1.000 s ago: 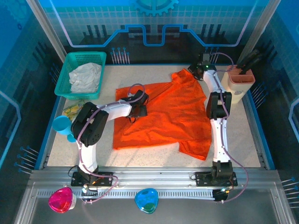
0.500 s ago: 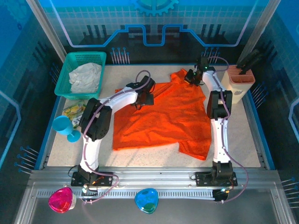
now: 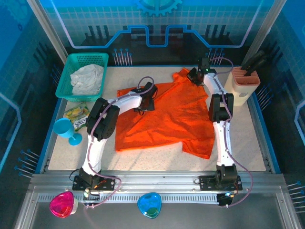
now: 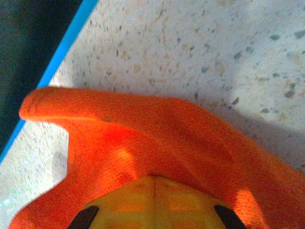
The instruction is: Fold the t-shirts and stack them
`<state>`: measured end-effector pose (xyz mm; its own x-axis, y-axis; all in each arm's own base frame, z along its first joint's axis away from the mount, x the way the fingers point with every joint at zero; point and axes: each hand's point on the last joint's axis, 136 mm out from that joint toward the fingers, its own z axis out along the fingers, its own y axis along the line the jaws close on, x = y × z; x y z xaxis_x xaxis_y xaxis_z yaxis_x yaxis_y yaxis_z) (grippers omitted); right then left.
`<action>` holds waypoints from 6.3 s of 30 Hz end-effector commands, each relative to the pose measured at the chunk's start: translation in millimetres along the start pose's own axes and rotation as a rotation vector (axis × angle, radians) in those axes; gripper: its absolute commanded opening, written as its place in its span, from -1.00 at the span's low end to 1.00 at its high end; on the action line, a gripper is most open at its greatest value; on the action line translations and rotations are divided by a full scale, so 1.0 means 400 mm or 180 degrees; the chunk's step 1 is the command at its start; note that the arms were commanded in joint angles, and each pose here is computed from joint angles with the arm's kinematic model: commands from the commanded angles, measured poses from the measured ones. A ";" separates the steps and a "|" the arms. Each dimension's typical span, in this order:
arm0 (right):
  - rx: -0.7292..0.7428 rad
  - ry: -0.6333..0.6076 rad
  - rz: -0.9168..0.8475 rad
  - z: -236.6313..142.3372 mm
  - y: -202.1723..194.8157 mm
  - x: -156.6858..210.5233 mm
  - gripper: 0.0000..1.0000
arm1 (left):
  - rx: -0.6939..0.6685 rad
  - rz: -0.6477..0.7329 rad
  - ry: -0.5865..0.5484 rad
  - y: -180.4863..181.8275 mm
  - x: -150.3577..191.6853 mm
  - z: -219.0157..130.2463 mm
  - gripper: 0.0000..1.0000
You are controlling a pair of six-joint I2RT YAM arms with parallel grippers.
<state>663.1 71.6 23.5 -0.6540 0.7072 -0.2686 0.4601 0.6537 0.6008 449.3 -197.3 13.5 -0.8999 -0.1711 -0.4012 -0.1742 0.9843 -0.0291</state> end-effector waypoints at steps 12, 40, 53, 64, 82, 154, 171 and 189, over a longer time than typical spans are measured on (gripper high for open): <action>-0.0182 -0.0422 -0.0683 -0.189 0.161 -0.030 -0.66 | -0.0063 0.0196 -0.0120 0.039 -0.070 -0.085 0.63; 0.0914 0.0358 -0.0326 -0.629 -0.516 0.611 -0.75 | -0.0038 -0.0279 0.0278 0.233 0.289 -0.131 0.51; 0.1990 0.0379 0.0390 -0.733 -0.710 0.673 -1.00 | -0.0101 -0.0341 0.0711 0.256 0.454 -0.087 0.51; 0.1572 0.0165 0.0138 -0.801 -0.682 0.680 -0.74 | -0.0169 -0.0369 0.0774 0.280 0.479 -0.126 0.50; 0.0389 0.0583 -0.1348 -0.745 -0.328 0.549 -0.46 | -0.0033 -0.0448 -0.0296 0.296 -0.118 -0.307 0.25; 0.0788 0.0624 -0.2220 -0.314 -0.095 0.102 0.28 | 0.0301 -0.0513 -0.0030 0.276 -0.178 -0.173 -1.00; 0.1049 0.0889 -0.2309 -0.162 -0.167 0.072 -0.72 | 0.0275 -0.0402 0.0035 0.250 -0.166 -0.155 -1.00; 0.1102 0.0523 -0.1361 -0.402 -0.227 0.243 -0.24 | 0.0235 -0.0403 0.0039 0.264 -0.143 -0.149 -1.00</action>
<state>451.3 35.4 44.3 -0.9357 0.2862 -0.2062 0.2557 0.9530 0.1624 460.1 -85.0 84.3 -0.8805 -0.2935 -0.3722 -0.2581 0.9555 -0.1429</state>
